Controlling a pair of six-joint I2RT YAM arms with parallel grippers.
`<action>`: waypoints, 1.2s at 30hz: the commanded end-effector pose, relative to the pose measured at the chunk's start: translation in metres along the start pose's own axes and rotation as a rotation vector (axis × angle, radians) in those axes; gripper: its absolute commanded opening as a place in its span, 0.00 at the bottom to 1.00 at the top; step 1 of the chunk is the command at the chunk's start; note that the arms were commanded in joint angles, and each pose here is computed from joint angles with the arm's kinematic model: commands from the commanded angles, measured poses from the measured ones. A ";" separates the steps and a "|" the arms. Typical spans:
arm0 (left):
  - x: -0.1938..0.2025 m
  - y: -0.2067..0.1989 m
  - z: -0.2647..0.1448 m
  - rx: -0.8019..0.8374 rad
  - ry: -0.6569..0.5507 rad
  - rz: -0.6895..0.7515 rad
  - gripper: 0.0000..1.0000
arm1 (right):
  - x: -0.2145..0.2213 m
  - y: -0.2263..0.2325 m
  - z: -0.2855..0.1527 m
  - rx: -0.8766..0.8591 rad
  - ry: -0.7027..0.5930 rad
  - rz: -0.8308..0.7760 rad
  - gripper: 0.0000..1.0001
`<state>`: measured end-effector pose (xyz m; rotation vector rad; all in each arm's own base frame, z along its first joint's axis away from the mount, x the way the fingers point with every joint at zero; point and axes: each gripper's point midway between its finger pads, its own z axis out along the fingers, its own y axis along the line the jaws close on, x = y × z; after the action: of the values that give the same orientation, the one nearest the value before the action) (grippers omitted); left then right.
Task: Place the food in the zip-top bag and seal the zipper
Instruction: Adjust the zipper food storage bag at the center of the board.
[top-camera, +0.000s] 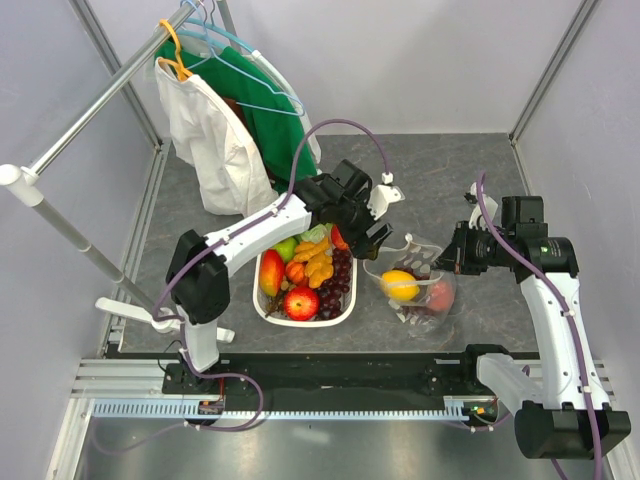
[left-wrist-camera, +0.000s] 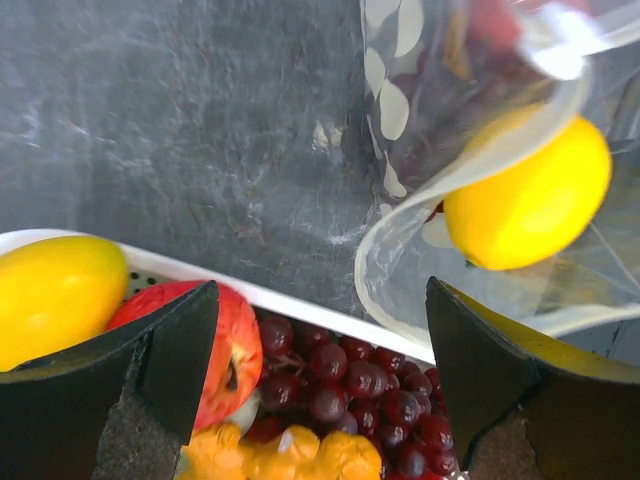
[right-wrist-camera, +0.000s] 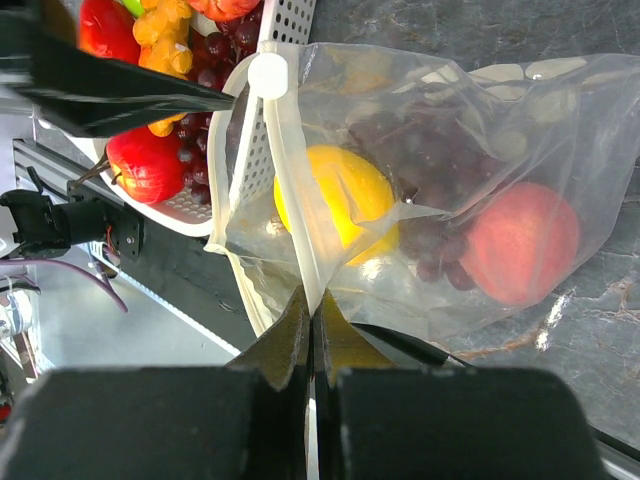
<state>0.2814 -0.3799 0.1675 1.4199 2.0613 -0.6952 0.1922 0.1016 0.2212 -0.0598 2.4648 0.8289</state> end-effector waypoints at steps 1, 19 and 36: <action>-0.001 -0.008 0.010 0.052 0.002 -0.043 0.88 | -0.004 0.002 -0.004 0.005 -0.023 -0.035 0.00; -0.063 -0.097 -0.111 0.255 -0.085 -0.010 0.02 | -0.001 0.048 -0.022 -0.194 -0.021 0.002 0.00; -0.044 -0.009 -0.079 0.006 0.004 -0.090 0.26 | 0.012 -0.012 0.003 0.073 0.034 0.100 0.00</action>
<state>0.2645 -0.3588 0.2402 1.3636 2.1979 -0.7760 0.1706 0.1076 0.2113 0.0394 2.5467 0.9048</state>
